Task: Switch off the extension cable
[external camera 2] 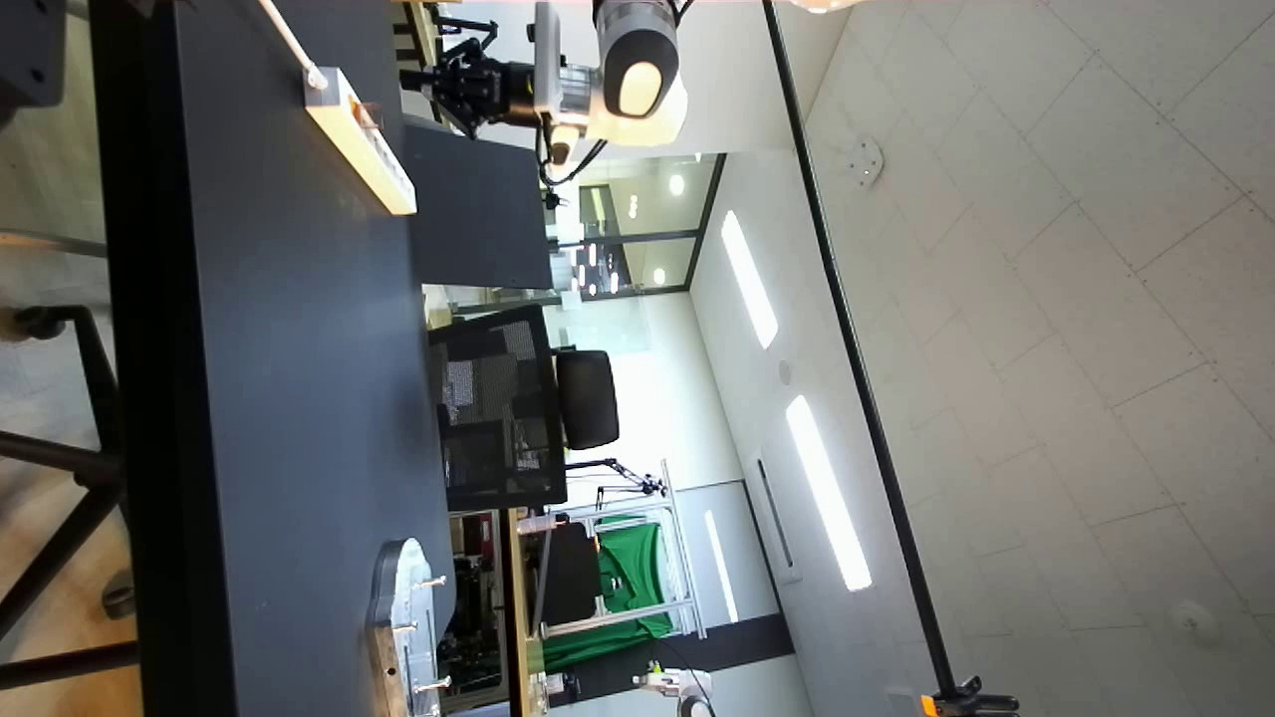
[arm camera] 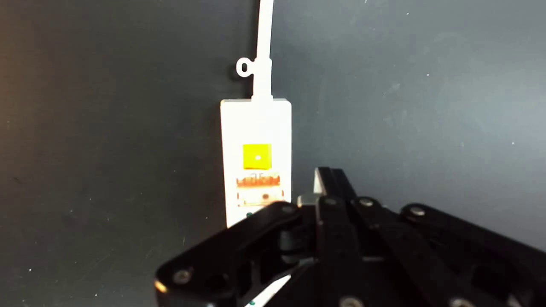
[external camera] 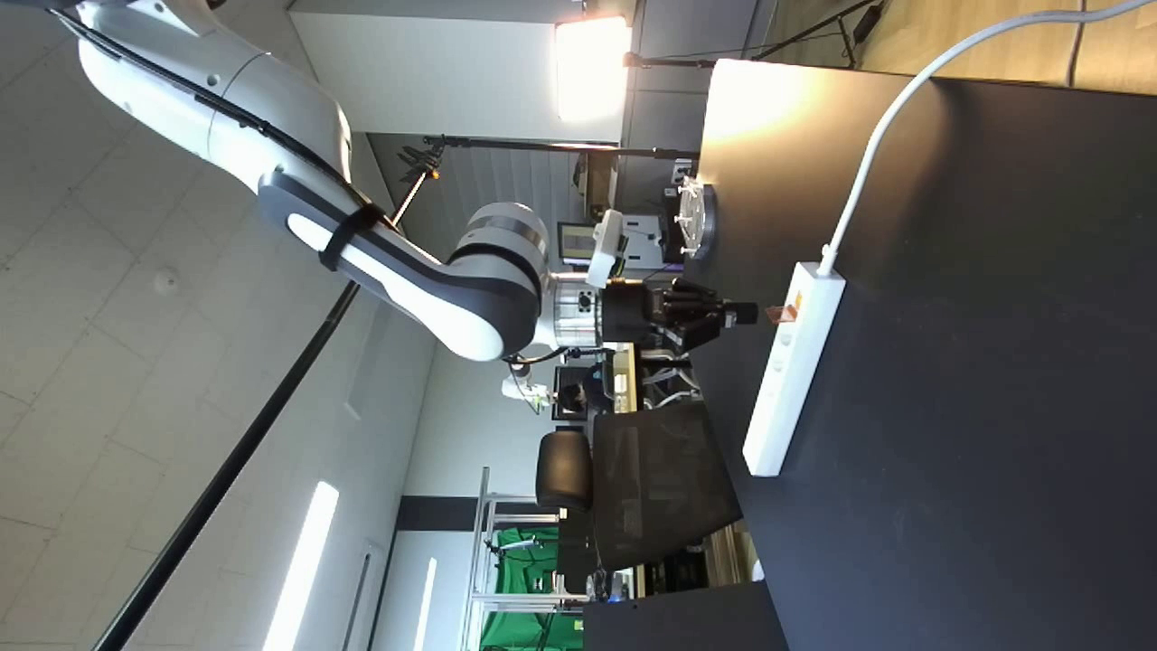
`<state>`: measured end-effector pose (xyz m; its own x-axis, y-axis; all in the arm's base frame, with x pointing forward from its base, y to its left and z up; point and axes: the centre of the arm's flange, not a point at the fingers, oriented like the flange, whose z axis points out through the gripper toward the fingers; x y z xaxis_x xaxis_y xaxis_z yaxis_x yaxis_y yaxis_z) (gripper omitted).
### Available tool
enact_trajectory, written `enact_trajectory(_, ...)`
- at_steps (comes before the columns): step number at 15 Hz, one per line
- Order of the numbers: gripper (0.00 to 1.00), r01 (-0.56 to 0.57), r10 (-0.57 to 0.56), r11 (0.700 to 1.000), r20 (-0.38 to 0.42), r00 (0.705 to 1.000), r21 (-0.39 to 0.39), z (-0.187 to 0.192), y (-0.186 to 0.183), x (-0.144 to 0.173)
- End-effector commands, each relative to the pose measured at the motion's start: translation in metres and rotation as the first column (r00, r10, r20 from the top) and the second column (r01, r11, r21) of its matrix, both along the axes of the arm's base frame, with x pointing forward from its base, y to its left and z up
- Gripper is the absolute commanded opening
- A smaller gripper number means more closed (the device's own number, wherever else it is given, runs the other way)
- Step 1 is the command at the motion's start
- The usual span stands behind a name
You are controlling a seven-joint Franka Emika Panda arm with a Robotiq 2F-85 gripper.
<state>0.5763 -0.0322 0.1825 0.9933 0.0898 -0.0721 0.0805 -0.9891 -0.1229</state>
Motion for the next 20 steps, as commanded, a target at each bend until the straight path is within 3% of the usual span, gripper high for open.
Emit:
enact_trajectory(1, 0.00, 0.031, -0.032, 0.999, -0.034, 0.999, -0.031, 0.002, -0.004, 0.003)
enact_trajectory(14, 0.00, -0.009, 0.004, 0.994, -0.044, 0.999, -0.112, -0.027, -0.008, -0.001)
enact_trajectory(20, 0.00, -0.053, 0.053, 0.988, -0.004, 0.999, -0.144, -0.035, -0.011, 0.002)
